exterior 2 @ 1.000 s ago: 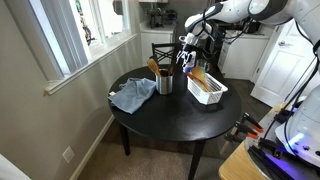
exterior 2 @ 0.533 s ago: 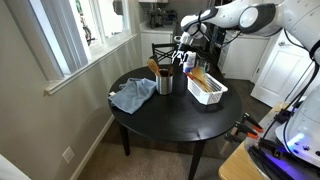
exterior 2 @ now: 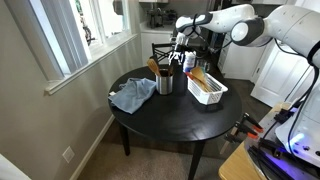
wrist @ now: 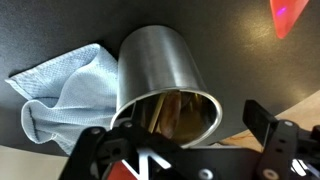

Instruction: Put the wooden spoon inside the white container

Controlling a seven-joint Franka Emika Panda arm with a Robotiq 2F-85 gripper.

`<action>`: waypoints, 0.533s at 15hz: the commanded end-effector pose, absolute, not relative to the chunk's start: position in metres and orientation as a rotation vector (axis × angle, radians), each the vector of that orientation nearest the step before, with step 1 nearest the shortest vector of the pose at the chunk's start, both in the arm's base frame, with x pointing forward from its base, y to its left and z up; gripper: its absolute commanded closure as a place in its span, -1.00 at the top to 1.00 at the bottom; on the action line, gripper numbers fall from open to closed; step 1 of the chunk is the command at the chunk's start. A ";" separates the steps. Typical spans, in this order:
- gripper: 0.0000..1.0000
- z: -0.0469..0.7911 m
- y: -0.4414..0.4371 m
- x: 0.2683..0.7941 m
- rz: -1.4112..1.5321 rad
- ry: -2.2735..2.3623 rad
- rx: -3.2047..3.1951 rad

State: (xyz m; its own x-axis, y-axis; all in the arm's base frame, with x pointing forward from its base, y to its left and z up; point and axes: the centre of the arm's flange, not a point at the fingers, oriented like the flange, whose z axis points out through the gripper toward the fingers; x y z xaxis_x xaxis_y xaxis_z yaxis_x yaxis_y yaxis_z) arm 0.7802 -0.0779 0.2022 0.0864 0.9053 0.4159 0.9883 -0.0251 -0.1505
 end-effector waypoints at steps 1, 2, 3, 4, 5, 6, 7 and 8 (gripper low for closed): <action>1.00 0.197 -0.091 0.825 -0.241 -1.886 -1.966; 1.00 0.196 -0.091 0.825 -0.238 -1.886 -1.963; 1.00 0.195 -0.090 0.825 -0.238 -1.893 -1.956; 1.00 0.195 -0.089 0.825 -0.237 -1.896 -1.952; 1.00 0.197 -0.088 0.827 -0.241 -1.900 -1.947; 1.00 0.198 -0.087 0.827 -0.241 -1.900 -1.944; 1.00 0.199 -0.085 0.830 -0.238 -1.900 -1.940; 1.00 0.200 -0.084 0.831 -0.234 -1.901 -1.936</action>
State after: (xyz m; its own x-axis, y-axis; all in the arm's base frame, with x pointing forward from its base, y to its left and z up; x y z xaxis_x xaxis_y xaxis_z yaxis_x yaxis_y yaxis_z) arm 0.7799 -0.0786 0.1960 0.0813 0.9077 0.4116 0.9867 -0.0149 -0.1619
